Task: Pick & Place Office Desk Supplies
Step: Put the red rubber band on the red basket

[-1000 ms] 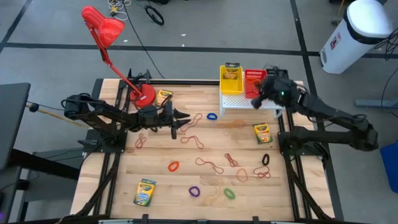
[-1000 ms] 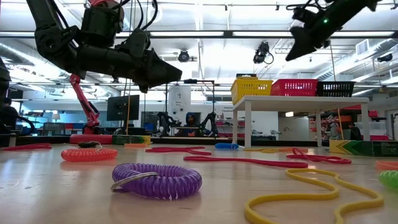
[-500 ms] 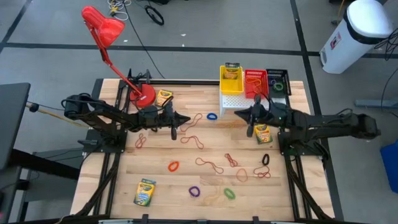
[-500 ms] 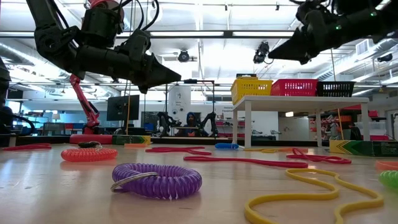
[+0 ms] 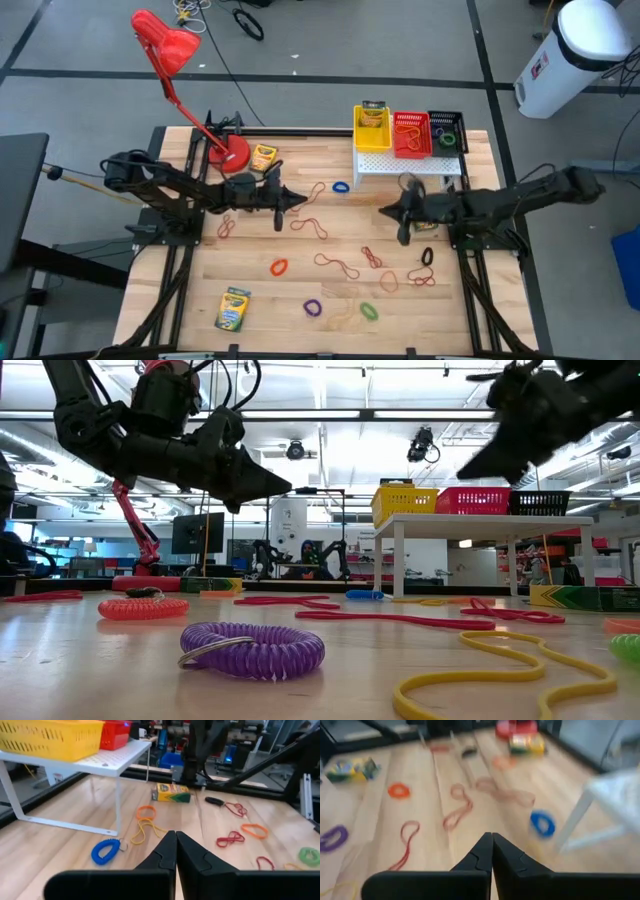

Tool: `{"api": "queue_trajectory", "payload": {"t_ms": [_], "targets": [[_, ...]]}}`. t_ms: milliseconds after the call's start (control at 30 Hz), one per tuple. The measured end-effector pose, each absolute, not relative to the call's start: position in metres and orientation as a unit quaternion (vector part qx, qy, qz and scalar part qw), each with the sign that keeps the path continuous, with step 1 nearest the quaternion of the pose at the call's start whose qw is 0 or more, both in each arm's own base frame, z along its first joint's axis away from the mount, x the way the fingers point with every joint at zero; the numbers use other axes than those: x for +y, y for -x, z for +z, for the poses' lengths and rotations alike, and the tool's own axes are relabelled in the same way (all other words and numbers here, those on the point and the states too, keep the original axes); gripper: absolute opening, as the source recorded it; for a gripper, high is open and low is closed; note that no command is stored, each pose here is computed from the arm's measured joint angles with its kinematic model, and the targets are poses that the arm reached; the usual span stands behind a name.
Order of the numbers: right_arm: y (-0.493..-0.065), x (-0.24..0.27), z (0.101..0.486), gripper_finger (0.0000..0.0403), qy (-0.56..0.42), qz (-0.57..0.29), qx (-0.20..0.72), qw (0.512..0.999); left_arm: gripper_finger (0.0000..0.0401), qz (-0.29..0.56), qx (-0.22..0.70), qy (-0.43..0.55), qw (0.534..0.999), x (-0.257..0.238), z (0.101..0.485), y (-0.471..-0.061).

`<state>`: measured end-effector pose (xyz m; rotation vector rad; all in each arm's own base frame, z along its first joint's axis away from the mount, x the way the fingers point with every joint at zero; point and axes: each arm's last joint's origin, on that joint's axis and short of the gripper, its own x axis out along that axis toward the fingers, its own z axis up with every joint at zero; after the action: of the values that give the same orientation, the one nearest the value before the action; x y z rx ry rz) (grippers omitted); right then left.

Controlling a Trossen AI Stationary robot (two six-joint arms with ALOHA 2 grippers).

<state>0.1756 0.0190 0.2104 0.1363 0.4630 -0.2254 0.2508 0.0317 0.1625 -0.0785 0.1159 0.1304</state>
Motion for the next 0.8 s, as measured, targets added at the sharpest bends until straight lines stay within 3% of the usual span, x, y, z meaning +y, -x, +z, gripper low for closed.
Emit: {"api": "queue_trajectory", "payload": {"t_ms": [200, 400, 633, 800], "targets": [[-0.186, 0.055, 0.179, 0.0024, -0.133, -0.099, 0.311, 0.936, 0.0018, 0.091, 0.062, 0.032, 0.993, 0.032, 0.155, -0.258], [-0.201, 0.083, 0.158, 0.0075, -0.171, -0.13, 0.371, 0.904, 0.0016, 0.089, 0.073, 0.012, 0.993, 0.034, 0.151, -0.271], [-0.226, 0.112, 0.147, 0.0152, -0.112, -0.145, 0.454, 0.872, 0.0012, 0.076, 0.089, -0.012, 0.993, 0.03, 0.144, -0.277], [-0.242, 0.121, 0.135, 0.0168, -0.076, -0.154, 0.495, 0.852, 0.0012, 0.06, 0.092, -0.03, 0.994, 0.022, 0.143, -0.278]]}}
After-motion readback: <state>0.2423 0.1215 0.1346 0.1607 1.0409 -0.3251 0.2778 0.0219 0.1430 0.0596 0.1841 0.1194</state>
